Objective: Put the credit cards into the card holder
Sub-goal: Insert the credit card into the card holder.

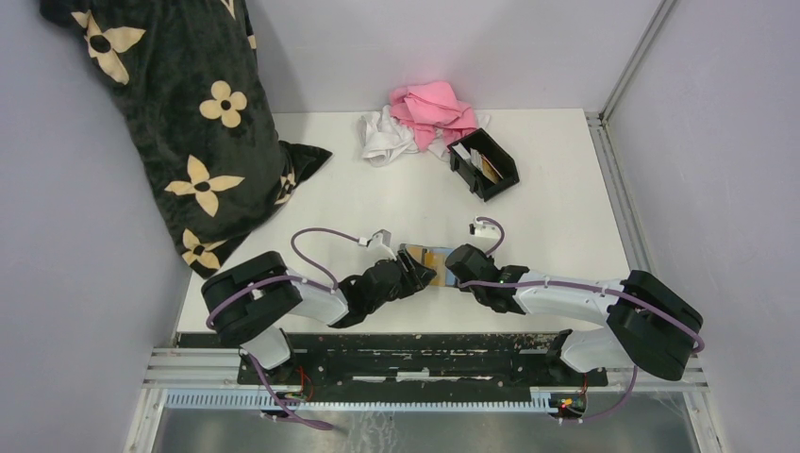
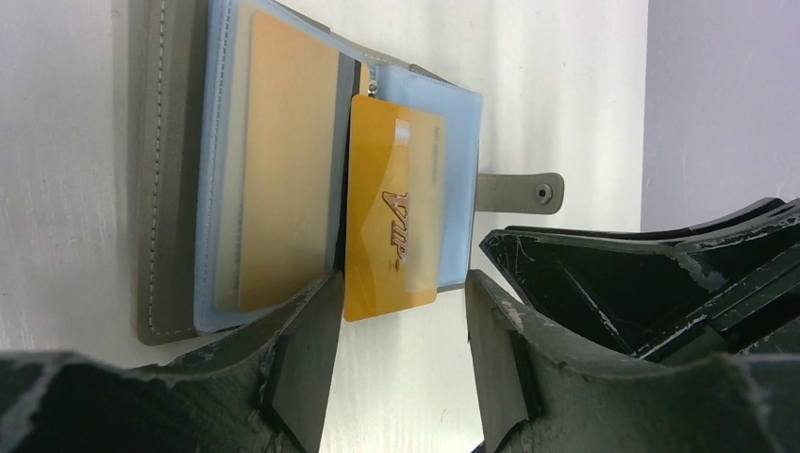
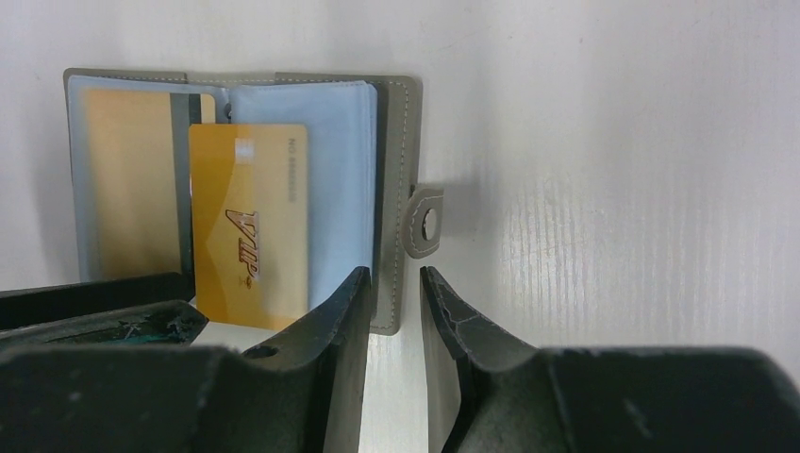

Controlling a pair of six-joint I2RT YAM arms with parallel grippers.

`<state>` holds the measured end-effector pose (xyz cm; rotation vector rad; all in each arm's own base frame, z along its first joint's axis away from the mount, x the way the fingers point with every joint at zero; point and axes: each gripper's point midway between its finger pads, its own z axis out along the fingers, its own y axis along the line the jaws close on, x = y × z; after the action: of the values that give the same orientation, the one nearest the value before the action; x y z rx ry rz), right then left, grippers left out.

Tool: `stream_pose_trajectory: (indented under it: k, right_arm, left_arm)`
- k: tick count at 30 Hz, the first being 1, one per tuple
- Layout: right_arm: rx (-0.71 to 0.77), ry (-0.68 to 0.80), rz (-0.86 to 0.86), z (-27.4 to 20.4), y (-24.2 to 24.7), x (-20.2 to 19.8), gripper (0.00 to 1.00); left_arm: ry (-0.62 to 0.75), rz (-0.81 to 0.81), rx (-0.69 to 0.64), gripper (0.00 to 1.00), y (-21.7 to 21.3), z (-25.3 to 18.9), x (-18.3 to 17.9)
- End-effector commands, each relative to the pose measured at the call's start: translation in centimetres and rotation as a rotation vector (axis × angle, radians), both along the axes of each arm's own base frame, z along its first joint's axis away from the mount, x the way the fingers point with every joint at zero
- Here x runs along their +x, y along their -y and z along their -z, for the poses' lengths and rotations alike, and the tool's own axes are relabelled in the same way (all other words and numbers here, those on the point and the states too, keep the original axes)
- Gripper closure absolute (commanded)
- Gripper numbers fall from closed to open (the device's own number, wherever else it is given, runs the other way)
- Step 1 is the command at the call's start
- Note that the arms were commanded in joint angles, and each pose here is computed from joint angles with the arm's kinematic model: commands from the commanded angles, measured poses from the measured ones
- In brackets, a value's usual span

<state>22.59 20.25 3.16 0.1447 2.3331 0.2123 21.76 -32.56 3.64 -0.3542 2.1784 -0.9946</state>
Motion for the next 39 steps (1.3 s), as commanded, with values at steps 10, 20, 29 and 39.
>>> stream_pose_trajectory:
  k: [10,20,29,39]
  right_arm:
    - [0.026,0.043,0.006,-1.6,-1.4,1.0,0.68]
    - [0.021,0.037,0.007,-1.1,-1.5,0.8,0.69]
    - [0.018,0.038,0.007,-1.0,-1.6,0.7,0.69]
    - [0.017,0.043,0.012,-1.0,-1.3,0.6,0.68]
  left_arm:
    - [-0.055,0.054,0.127,0.41,-2.7,4.6,-1.7]
    - [0.014,0.022,0.031,0.42,-3.5,2.1,-1.6]
    - [0.008,0.036,0.005,0.43,-2.6,2.3,-1.4]
    - [-0.014,0.031,-0.047,0.55,-2.5,3.1,-1.6]
